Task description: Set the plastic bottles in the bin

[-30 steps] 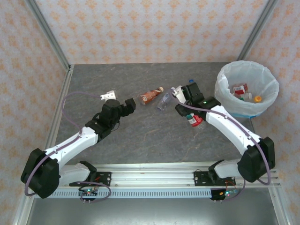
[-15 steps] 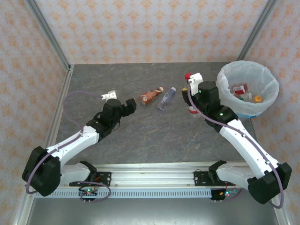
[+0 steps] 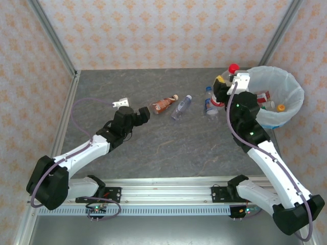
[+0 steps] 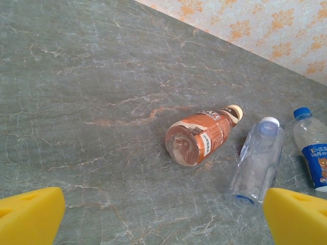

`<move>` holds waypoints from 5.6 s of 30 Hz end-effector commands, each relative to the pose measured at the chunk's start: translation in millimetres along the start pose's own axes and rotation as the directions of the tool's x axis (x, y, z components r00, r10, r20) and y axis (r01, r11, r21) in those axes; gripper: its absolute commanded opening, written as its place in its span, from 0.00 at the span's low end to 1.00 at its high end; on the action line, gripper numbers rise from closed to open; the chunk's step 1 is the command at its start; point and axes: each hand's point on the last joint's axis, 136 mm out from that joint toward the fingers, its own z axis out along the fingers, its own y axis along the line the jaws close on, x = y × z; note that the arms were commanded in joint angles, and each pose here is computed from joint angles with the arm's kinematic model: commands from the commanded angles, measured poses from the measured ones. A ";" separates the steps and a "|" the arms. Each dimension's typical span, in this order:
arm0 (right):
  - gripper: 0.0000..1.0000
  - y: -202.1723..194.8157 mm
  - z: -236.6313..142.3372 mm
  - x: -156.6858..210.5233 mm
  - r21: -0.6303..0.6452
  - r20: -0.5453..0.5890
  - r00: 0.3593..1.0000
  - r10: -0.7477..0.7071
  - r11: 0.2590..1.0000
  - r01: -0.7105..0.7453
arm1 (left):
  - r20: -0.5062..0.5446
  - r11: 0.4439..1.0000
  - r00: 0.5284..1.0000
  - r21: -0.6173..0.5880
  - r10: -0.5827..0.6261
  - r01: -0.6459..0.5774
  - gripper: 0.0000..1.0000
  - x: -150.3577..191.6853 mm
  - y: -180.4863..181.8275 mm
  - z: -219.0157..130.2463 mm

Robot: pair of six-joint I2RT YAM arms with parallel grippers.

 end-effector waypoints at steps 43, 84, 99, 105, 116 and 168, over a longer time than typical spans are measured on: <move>0.57 -240.0 4.5 16.0 0.637 -0.308 0.925 -0.223 0.673 0.374 | 0.000 0.999 0.999 -0.013 -0.049 0.049 1.00 1.4 6.5 -0.3; 0.99 -2.0 46.9 73.1 -0.096 -0.547 0.833 0.085 0.982 -0.164 | -0.179 0.999 0.983 0.019 -0.045 0.049 1.00 24.2 -15.6 23.8; 0.99 55.7 85.7 148.7 -0.071 -0.689 0.722 0.062 0.986 -0.152 | -0.189 0.999 0.981 -0.003 -0.032 0.032 1.00 29.2 -8.8 21.2; 0.99 66.4 97.4 182.5 -0.043 -0.719 0.694 -0.033 0.999 0.004 | -0.198 1.000 0.980 -0.013 -0.029 0.027 1.00 32.5 -5.2 20.5; 0.99 37.5 118.4 246.5 0.060 -0.821 0.564 -0.090 0.968 0.242 | -0.191 1.000 0.981 -0.024 -0.024 0.019 1.00 30.1 -3.6 19.4; 0.91 -30.3 121.7 395.1 0.150 -0.963 0.237 0.125 0.984 0.093 | -0.221 0.998 0.975 -0.065 -0.030 0.016 1.00 38.1 3.4 23.2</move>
